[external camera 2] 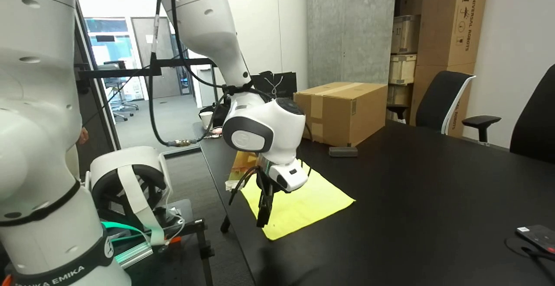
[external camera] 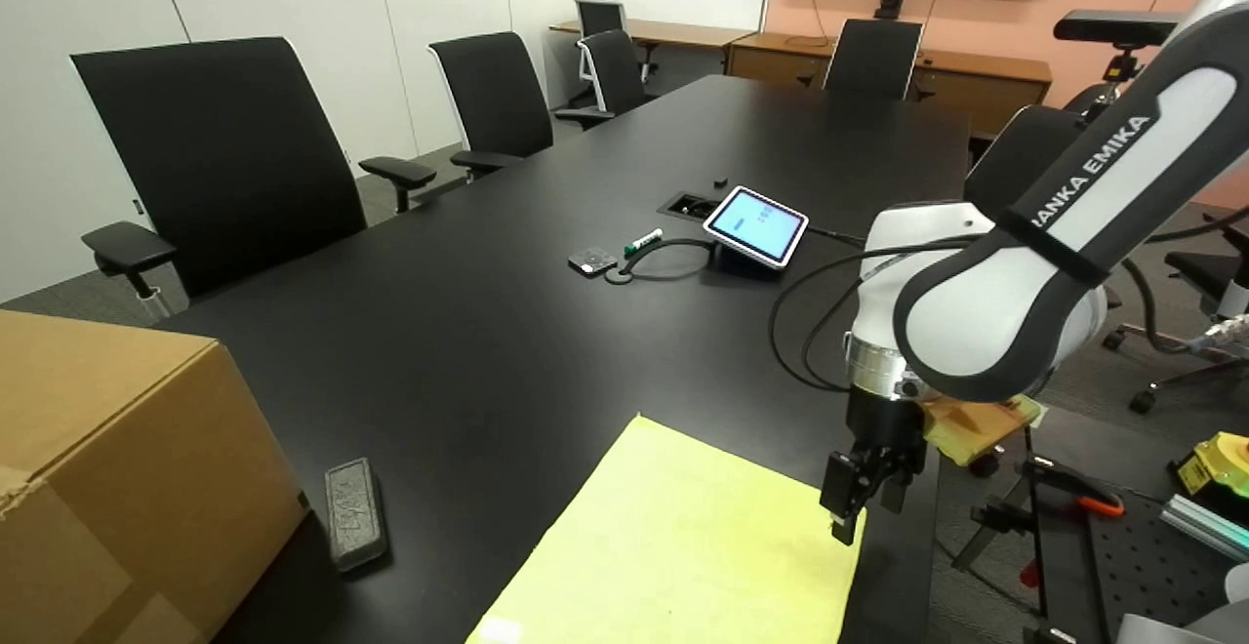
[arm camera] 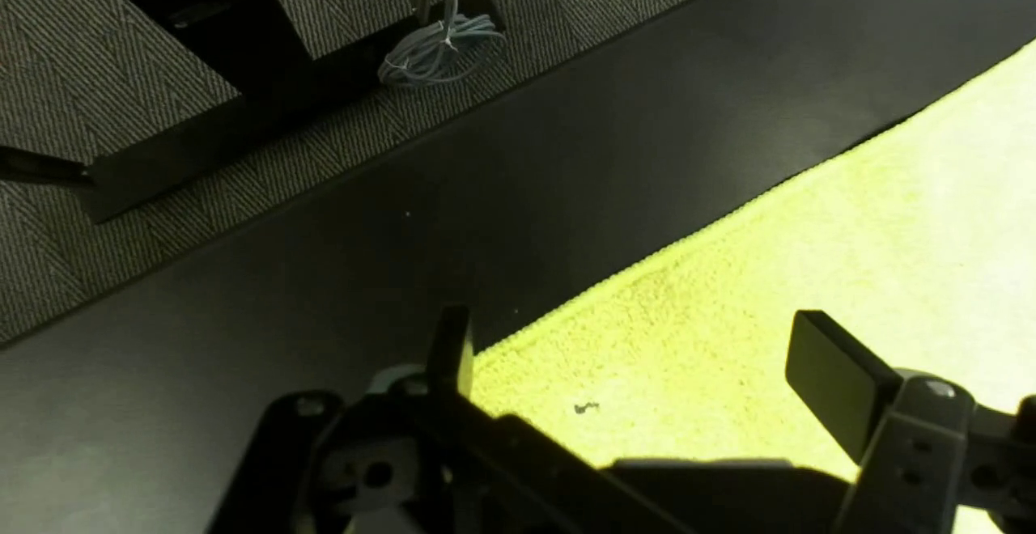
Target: Fold the towel once
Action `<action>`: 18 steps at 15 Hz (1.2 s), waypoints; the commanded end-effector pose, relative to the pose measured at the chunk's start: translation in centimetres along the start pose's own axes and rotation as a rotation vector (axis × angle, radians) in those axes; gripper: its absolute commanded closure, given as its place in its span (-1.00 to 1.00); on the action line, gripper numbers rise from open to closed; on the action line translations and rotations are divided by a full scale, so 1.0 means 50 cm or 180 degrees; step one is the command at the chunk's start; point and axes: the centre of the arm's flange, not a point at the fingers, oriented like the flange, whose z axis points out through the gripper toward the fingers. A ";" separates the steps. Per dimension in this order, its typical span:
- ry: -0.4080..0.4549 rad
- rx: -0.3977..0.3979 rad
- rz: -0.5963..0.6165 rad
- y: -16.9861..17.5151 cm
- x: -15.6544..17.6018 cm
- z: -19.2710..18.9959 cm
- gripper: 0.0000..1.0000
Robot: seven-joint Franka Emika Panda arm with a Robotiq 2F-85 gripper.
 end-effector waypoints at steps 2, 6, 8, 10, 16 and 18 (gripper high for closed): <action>0.0077 -0.0047 0.0055 0.009 0.025 0.053 -1.00; 0.0249 -0.0162 0.0204 0.015 0.039 0.075 -1.00; 0.0340 -0.0195 0.0285 0.020 0.043 0.079 -1.00; 0.0424 -0.0213 0.0374 0.025 0.040 0.082 -1.00; 0.0495 -0.0219 0.0488 0.013 0.026 0.089 -1.00; 0.0470 -0.0199 0.0455 0.006 0.022 0.084 -1.00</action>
